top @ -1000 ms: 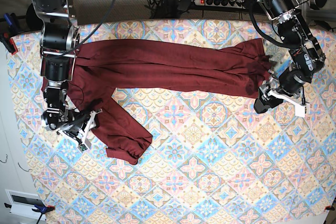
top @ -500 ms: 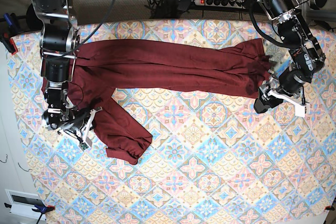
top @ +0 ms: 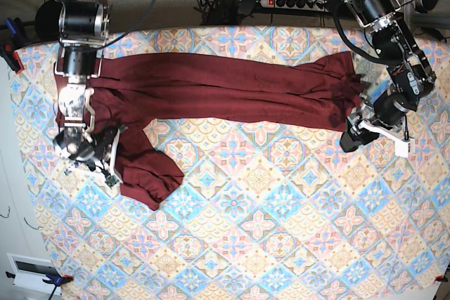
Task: Layout the t-shirt on the table in an organized manner, then fold the t-shirt properly
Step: 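Lift the sleeve with the right gripper and lay it onto the folded strip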
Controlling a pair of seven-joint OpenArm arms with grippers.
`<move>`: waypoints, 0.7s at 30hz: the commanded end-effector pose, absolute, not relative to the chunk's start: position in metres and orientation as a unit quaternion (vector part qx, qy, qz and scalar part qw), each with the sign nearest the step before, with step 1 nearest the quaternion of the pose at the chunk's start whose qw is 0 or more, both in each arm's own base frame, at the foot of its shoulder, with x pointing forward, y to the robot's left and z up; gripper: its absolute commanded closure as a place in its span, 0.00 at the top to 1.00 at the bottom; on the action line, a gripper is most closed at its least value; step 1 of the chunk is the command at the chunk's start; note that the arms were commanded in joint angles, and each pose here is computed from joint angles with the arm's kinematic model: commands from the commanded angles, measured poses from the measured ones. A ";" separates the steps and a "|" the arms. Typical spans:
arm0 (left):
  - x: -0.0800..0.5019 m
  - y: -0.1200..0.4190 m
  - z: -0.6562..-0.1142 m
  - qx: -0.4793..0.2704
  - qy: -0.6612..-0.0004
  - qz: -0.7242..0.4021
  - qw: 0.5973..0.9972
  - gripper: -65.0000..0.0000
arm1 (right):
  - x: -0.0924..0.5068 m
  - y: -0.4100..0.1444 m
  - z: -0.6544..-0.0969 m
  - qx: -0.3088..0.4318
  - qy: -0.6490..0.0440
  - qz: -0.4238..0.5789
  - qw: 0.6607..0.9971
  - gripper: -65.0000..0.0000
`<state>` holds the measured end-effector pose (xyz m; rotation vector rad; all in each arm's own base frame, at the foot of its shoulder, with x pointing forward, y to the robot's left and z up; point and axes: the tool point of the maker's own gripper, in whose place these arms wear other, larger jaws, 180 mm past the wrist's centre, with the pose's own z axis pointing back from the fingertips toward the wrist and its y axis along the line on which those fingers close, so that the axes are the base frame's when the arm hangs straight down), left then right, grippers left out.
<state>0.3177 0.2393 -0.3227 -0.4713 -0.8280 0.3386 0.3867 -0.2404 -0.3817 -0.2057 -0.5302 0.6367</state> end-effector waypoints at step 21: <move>0.325 0.242 -0.309 -0.227 -0.418 0.156 0.866 0.74 | 0.293 -0.146 -0.346 -0.120 -0.303 0.445 0.834 0.01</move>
